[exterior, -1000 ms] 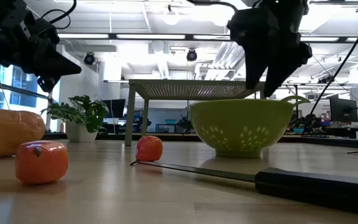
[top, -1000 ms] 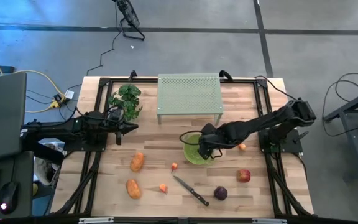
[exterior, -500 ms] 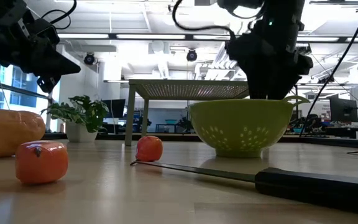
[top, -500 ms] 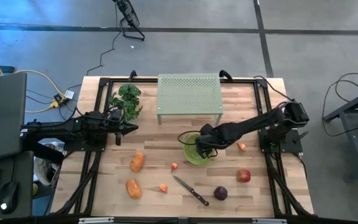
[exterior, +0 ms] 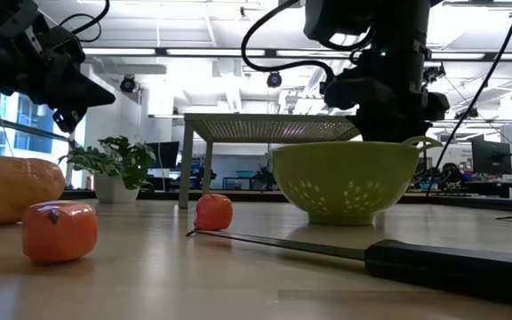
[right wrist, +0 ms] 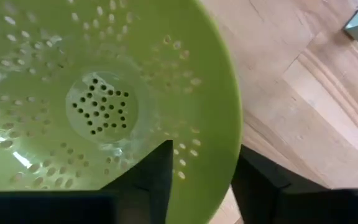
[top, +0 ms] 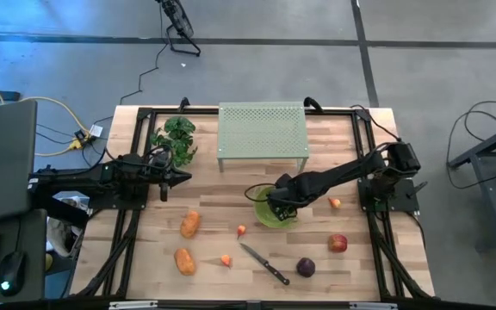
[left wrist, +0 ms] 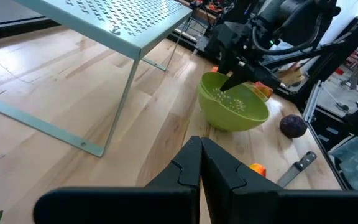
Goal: Pick & Place Fruit
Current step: Put the green strainer bowl on the top shelf
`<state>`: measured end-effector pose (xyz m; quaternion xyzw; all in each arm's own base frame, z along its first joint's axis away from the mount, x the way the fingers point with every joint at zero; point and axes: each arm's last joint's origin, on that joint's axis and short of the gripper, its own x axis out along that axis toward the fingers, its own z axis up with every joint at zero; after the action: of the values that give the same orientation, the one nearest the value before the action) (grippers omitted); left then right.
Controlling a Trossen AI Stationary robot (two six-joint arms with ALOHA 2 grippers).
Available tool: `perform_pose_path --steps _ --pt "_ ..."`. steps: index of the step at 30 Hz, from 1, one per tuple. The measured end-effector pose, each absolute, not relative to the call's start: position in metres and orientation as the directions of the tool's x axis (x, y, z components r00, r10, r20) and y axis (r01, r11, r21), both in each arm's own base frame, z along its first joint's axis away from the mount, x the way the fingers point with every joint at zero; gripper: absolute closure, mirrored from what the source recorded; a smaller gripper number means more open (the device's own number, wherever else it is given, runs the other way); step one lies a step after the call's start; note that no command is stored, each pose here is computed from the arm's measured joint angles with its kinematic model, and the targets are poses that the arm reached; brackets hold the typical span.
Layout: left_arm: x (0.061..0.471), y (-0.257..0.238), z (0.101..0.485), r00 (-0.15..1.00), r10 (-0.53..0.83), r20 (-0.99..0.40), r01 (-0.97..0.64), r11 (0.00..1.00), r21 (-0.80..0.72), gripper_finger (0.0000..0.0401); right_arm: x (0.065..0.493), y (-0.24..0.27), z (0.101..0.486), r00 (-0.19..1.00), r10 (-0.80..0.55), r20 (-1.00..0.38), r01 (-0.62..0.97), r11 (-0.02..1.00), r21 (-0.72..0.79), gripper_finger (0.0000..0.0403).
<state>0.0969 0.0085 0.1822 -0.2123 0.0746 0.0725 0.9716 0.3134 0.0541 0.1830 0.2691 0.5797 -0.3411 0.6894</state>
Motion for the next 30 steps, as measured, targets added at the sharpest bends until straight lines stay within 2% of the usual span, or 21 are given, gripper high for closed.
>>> perform_pose_path --steps 6,10,30 --pt "0.097 0.009 0.182 0.978 0.110 -0.175 -0.173 0.899 -0.402 0.0398 0.314 0.053 0.183 0.094 -0.158 -0.983 0.781 0.624 -0.025 0.0357" --pt "0.097 0.009 0.182 0.978 0.110 -0.175 -0.173 0.899 -0.402 0.0398 0.313 0.050 0.188 0.110 -0.130 -0.985 0.785 0.619 0.006 0.0389" --pt "0.097 0.009 0.182 0.978 0.110 -0.175 -0.173 0.899 -0.401 0.0398 0.300 0.036 0.229 0.231 -0.046 -0.972 0.783 0.601 0.158 0.0397"
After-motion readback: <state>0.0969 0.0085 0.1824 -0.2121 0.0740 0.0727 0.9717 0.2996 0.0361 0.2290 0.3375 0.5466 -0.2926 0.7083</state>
